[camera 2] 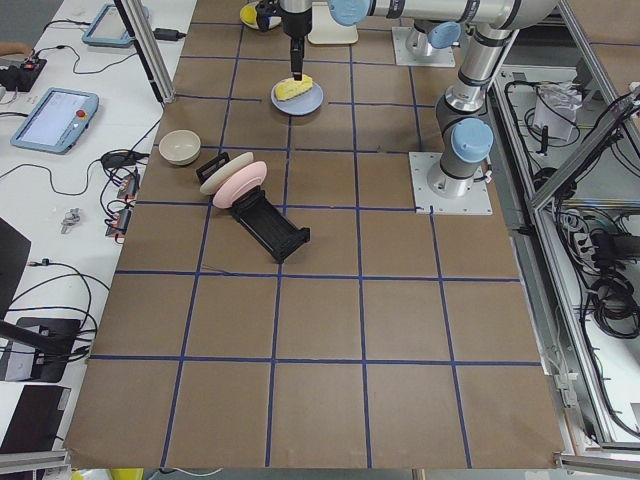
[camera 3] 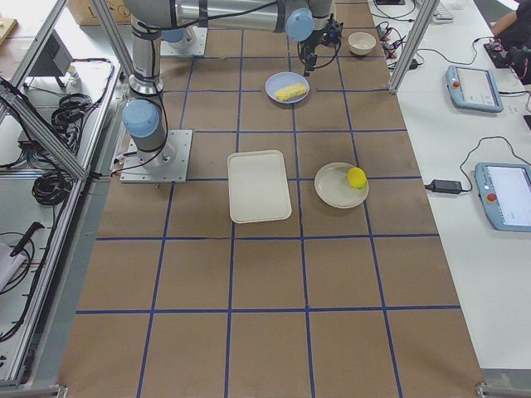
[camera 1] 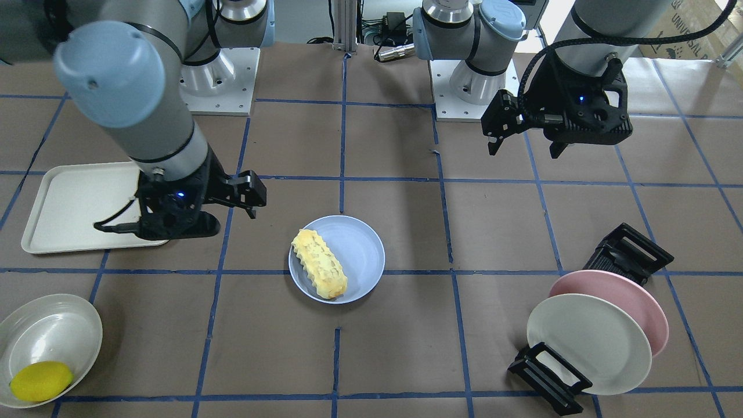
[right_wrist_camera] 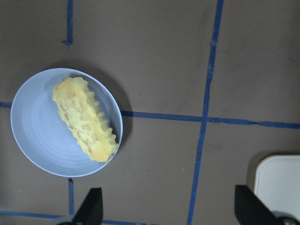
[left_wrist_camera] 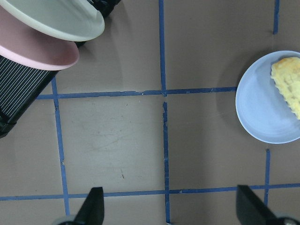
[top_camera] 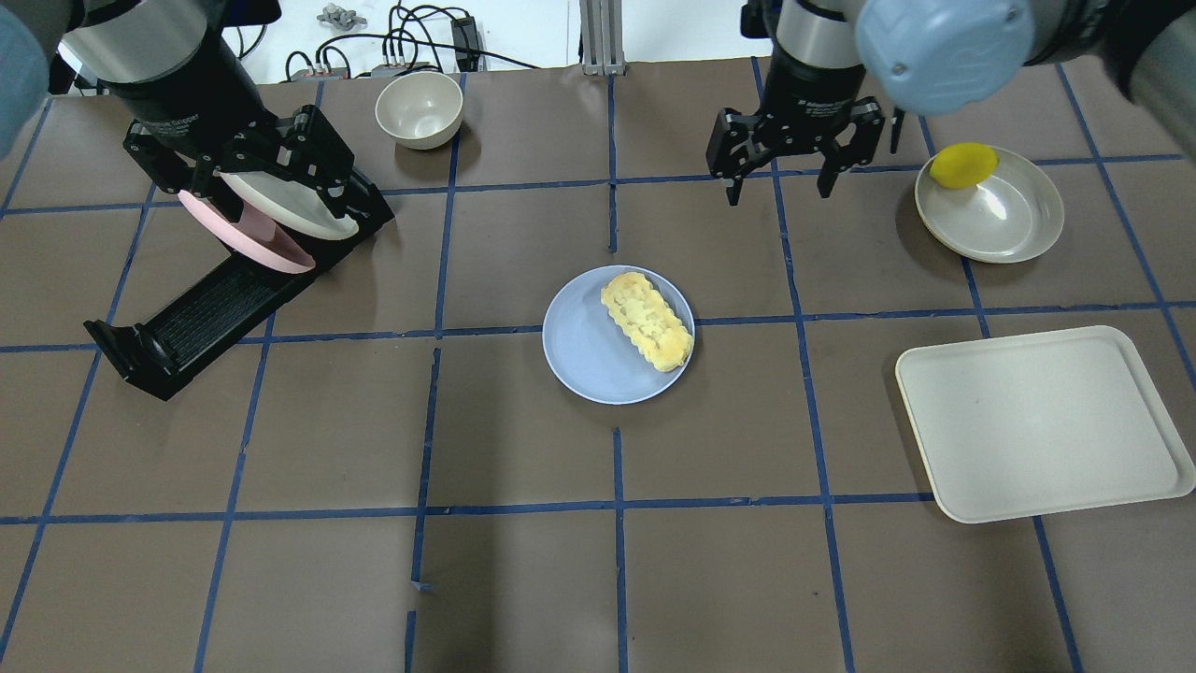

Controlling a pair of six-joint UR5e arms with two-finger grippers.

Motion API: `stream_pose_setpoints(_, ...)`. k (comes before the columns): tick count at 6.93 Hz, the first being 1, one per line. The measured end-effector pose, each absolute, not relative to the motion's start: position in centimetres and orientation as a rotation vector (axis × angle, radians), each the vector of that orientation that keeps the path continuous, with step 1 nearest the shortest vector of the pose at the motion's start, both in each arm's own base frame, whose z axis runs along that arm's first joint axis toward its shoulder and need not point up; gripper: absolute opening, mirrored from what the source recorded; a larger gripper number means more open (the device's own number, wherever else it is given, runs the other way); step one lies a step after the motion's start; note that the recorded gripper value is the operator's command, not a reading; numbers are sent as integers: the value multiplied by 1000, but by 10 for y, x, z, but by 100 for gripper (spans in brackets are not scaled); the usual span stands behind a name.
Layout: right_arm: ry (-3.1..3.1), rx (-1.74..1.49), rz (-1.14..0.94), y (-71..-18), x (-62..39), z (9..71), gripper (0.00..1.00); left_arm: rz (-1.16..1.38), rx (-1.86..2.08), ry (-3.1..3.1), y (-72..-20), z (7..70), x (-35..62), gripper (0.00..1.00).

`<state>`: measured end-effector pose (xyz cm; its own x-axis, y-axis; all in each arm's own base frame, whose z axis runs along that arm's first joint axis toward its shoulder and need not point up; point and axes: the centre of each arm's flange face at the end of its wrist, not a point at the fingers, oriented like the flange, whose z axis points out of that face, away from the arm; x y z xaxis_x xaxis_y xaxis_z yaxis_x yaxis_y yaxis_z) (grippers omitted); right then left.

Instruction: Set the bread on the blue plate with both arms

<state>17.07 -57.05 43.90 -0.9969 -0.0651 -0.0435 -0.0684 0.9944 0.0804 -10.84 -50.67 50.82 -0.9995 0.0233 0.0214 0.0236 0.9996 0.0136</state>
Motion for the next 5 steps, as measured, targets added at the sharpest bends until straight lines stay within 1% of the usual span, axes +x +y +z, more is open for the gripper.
stream_pose_setpoints(2, 3097, -23, 133, -537, 122, 489, 100, -20, -35, -3122, -507, 509, -108, 100)
stream_pose_setpoints(3, 3094, 1, 133, -524, 118, 502, 100, -16, -35, -3123, -507, 509, -108, 100)
stream_pose_setpoints(5, 3085, 15, 130, -514, 123, 510, 100, -14, -36, -3124, -508, 509, -108, 100)
